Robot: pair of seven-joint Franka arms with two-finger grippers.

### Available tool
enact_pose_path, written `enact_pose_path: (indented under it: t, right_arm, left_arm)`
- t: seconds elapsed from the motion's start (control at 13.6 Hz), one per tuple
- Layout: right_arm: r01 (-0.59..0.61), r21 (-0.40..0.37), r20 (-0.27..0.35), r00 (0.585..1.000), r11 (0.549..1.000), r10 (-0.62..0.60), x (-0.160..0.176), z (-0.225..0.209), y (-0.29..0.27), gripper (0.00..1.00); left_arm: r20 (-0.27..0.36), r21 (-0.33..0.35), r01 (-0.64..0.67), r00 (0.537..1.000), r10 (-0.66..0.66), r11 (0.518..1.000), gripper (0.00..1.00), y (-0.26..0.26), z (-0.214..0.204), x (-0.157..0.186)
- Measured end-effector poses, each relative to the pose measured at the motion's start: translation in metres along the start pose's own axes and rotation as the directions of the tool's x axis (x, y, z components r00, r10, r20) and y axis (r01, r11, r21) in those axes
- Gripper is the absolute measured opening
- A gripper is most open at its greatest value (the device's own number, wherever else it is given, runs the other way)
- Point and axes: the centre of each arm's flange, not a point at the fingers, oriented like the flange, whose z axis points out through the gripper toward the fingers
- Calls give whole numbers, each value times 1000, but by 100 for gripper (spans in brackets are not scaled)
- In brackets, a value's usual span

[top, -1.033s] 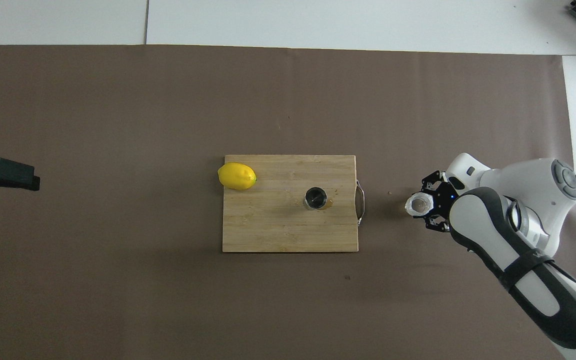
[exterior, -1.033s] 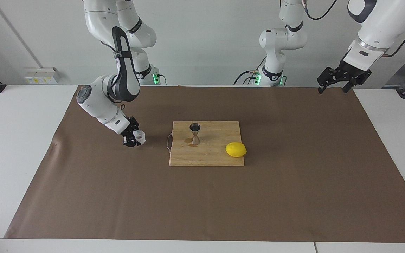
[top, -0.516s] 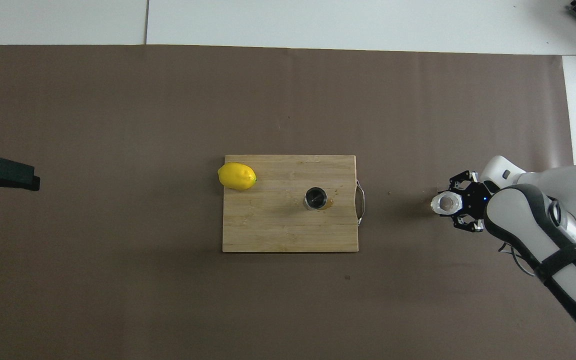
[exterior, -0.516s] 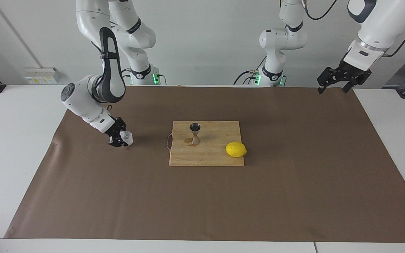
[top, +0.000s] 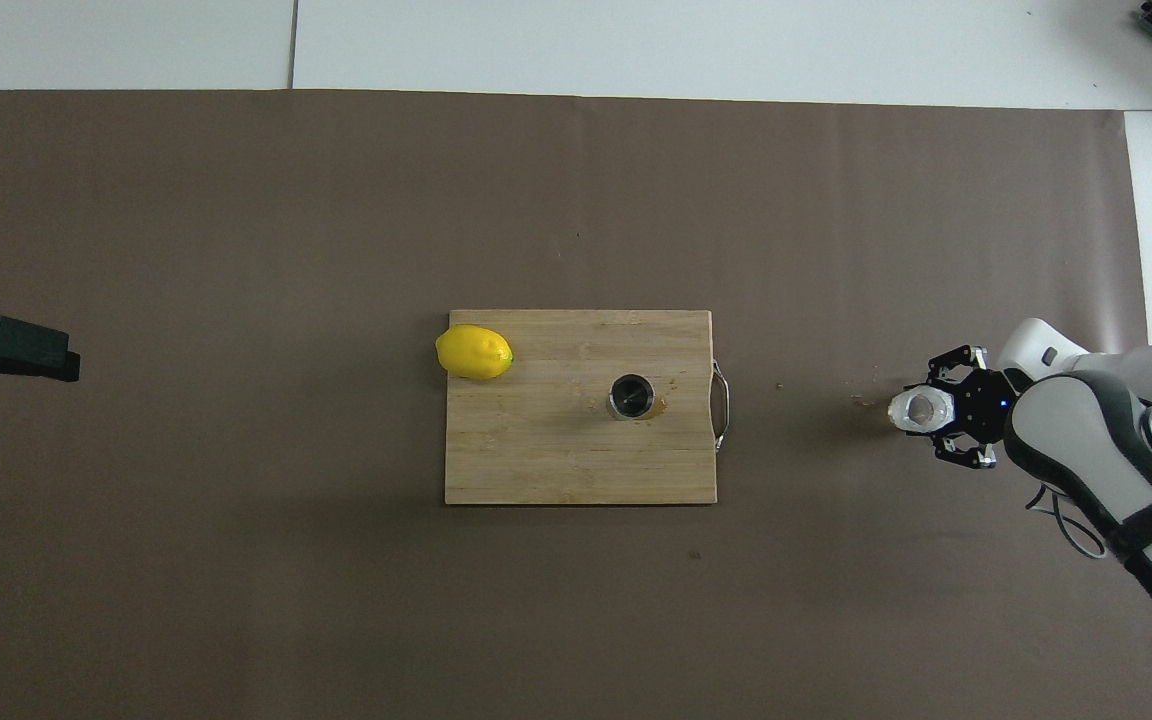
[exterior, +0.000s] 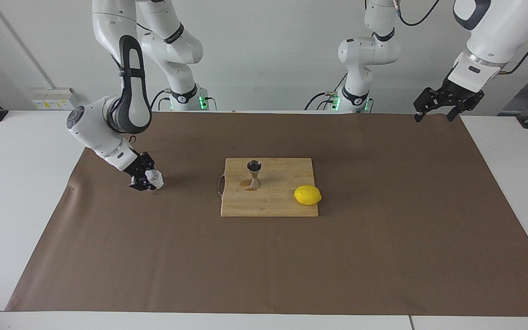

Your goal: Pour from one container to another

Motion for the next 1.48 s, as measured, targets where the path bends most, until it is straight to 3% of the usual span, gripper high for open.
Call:
enact_pose_path:
  t: [0.37,0.44,0.66,0.74,0.96,1.33,1.48]
  right_arm:
    - [-1,-1,0,1000,1000,1,-1,0,0,52]
    - [-2,0,0,1000,1000,2,-1,0,0,58]
    - [-1,2,-1,1000,1000,1,-1,1,0,93]
    - [2,-4,1,1000,1000,-2,0,-2,2,100]
    - [-10,-52,-12,1000,999,10,10,-28,11,100]
    - [-237,-138,-48,971,962,232,53,-112,17,100]
    - [-325,-152,-4,945,933,328,85,-145,20,100]
  left_arm:
    - [0,0,0,1000,0,1000,100,0,0,0]
    - [0,0,0,1000,0,1000,100,0,0,0]
    - [0,0,0,1000,0,1000,100,0,0,0]
    - [0,0,0,1000,0,1000,100,0,0,0]
    - [0,0,0,1000,0,1000,100,0,0,0]
    - [0,0,0,1000,0,1000,100,0,0,0]
    - [0,0,0,1000,0,1000,100,0,0,0]
